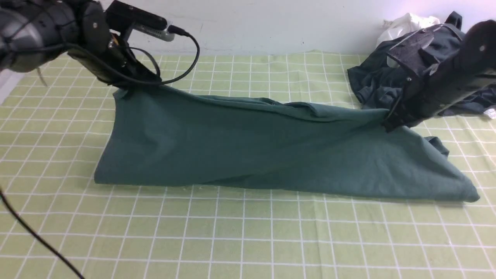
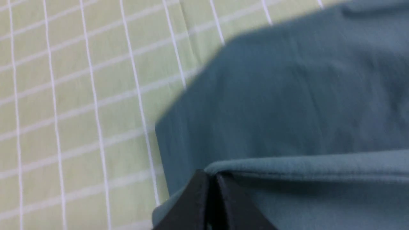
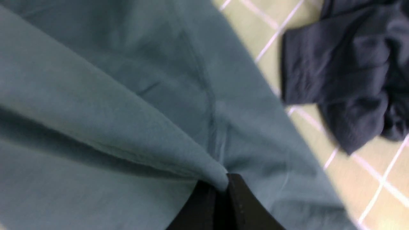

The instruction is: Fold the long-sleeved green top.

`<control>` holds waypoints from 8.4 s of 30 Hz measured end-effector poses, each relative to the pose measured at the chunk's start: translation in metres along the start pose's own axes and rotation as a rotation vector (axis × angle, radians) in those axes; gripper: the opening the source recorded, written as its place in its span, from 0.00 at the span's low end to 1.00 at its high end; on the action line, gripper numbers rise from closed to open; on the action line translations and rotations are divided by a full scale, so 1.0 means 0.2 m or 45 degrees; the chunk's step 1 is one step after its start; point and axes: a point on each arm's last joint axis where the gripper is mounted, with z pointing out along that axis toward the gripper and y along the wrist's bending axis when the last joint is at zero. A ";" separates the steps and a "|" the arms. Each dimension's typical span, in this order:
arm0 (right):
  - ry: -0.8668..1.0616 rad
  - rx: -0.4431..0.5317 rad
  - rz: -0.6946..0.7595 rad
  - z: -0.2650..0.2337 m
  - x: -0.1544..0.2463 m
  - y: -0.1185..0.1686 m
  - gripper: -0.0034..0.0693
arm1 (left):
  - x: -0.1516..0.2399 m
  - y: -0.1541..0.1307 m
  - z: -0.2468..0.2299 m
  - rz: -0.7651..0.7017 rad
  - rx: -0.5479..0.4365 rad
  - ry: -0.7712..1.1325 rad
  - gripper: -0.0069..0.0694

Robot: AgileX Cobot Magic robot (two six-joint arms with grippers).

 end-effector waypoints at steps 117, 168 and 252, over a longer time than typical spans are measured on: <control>-0.557 -0.672 0.183 0.24 -0.77 1.02 0.40 | 0.81 0.07 -0.99 -0.392 0.738 -0.269 0.08; -0.666 0.234 -0.009 -1.44 -0.41 0.42 0.03 | 1.21 -0.20 -1.44 0.475 -0.104 -1.103 0.09; -0.962 0.491 0.613 -0.79 1.48 0.90 0.03 | 1.23 -0.13 -1.47 -0.425 0.069 -1.237 0.09</control>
